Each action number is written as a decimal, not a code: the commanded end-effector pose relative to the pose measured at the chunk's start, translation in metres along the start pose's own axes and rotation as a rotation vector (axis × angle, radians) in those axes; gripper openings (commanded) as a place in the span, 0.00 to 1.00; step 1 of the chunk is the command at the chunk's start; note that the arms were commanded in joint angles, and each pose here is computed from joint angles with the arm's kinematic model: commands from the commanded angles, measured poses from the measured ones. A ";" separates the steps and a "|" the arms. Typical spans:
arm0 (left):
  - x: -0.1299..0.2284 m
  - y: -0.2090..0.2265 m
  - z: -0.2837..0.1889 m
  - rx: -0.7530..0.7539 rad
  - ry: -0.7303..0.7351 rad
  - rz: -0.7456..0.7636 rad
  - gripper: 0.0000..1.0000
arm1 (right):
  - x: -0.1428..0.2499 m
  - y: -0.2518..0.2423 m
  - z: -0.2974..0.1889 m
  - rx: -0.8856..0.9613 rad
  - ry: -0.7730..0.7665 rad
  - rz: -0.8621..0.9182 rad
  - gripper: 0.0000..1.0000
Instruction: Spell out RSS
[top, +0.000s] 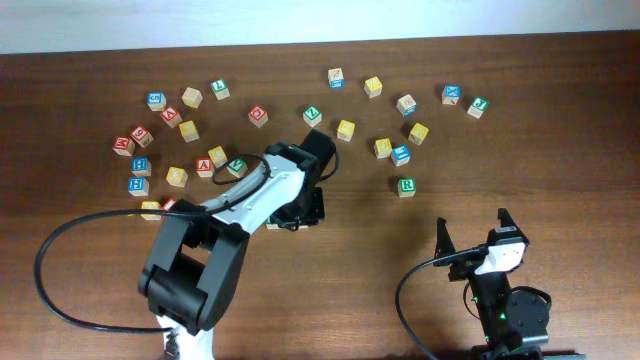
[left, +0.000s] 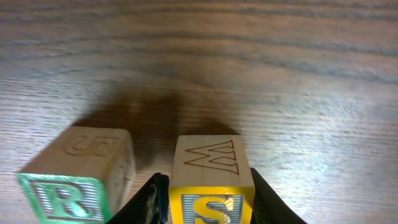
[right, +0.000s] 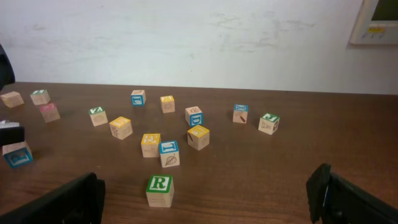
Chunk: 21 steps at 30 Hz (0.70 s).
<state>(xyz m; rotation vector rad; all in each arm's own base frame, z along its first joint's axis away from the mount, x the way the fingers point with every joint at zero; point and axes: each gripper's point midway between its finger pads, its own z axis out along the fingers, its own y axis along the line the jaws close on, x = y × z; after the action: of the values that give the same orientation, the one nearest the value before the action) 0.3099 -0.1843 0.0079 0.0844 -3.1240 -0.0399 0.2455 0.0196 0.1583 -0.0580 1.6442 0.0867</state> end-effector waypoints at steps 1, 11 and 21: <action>-0.008 0.014 0.005 -0.022 -0.004 -0.006 0.33 | 0.003 -0.003 0.000 0.015 0.005 -0.003 0.98; -0.010 0.010 0.005 0.001 -0.013 0.039 0.37 | 0.003 -0.003 0.000 0.015 0.005 -0.003 0.98; -0.031 -0.003 -0.034 0.027 -0.053 0.038 0.48 | 0.003 -0.003 0.000 0.015 0.005 -0.003 0.98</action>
<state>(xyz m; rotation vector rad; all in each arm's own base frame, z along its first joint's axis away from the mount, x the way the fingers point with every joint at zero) 0.3266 -0.1787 0.0250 0.0401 -3.1449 -0.0303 0.2455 0.0196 0.1583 -0.0583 1.6442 0.0864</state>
